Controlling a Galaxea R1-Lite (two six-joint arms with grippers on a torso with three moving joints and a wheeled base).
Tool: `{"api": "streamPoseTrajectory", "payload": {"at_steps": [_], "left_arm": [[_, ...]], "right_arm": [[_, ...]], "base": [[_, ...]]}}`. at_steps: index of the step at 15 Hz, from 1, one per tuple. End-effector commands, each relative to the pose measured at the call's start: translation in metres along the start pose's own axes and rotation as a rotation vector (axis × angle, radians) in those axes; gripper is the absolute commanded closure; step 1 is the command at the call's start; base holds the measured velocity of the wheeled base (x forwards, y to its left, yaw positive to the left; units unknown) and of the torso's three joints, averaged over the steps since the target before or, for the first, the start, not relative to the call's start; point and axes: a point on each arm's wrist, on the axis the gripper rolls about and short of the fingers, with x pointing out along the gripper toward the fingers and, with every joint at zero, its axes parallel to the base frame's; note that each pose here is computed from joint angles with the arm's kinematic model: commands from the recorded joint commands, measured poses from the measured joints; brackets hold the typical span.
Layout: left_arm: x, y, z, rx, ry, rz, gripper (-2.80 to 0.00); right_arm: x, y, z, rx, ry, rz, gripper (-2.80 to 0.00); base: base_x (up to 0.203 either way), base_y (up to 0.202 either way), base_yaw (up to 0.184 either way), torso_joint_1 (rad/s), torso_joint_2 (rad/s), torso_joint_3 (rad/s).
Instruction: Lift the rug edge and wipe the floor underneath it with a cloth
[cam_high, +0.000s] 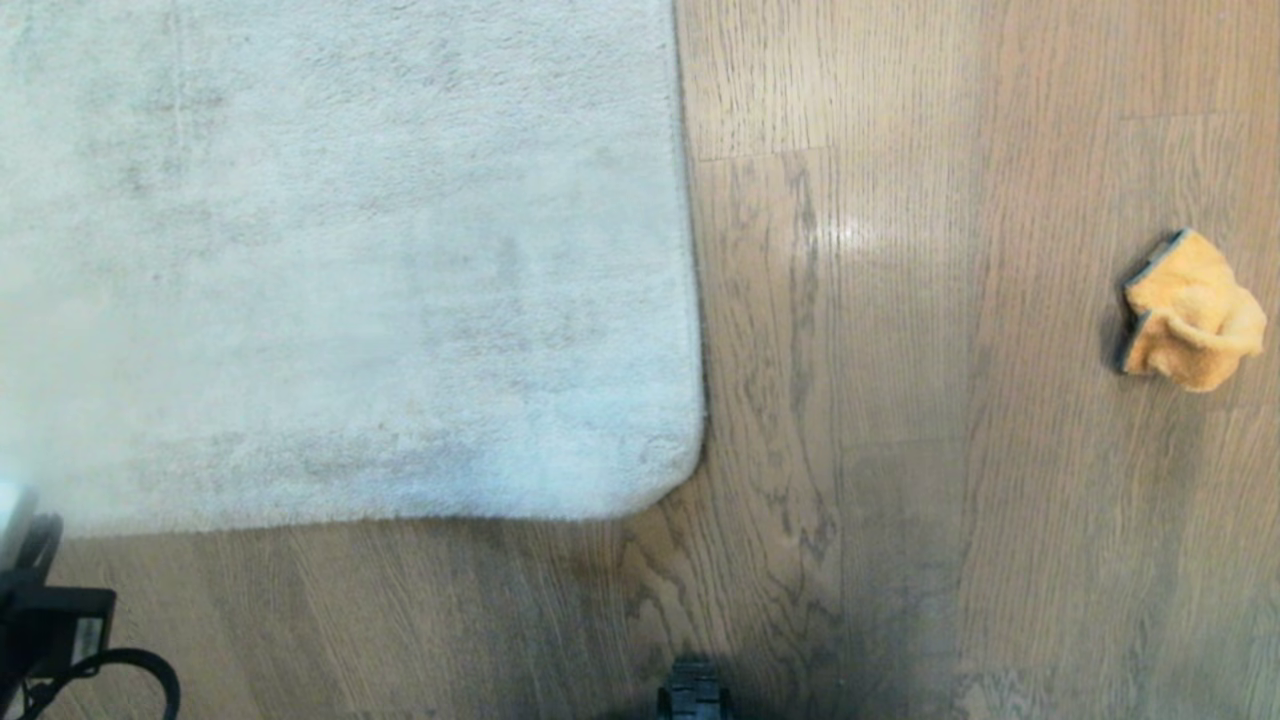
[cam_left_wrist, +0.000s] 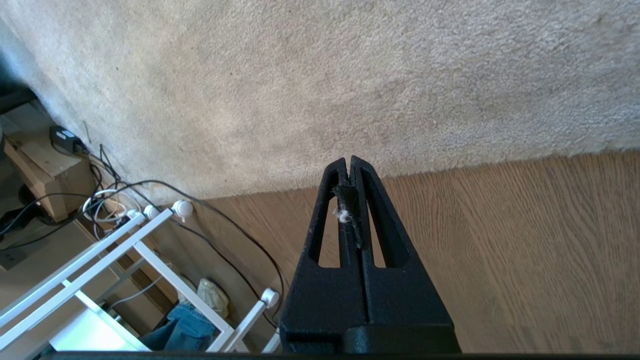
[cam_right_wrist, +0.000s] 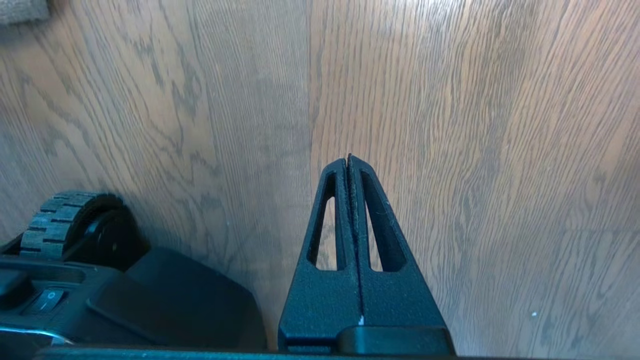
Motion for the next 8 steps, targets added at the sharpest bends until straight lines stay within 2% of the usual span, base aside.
{"api": "streamPoseTrajectory", "payload": {"at_steps": [1, 5, 8], "left_arm": [[-0.004, 0.002, -0.003, -0.009, -0.010, 0.009, 0.00], [-0.020, 0.008, -0.013, -0.020, -0.026, 0.019, 0.00], [-0.034, 0.012, -0.026, 0.004, 0.000, -0.010, 0.00]], "right_arm": [[-0.001, 0.000, 0.000, 0.001, -0.009, -0.001, 0.00], [-0.001, 0.000, 0.000, 0.002, -0.010, -0.001, 0.00], [-0.001, 0.000, 0.000, 0.001, -0.011, -0.001, 0.00]], "base": [[0.000, 0.000, 0.000, 0.000, 0.00, 0.000], [0.000, 0.000, 0.000, 0.000, 0.00, 0.000], [0.000, 0.000, 0.000, 0.000, 0.00, 0.000]]}}
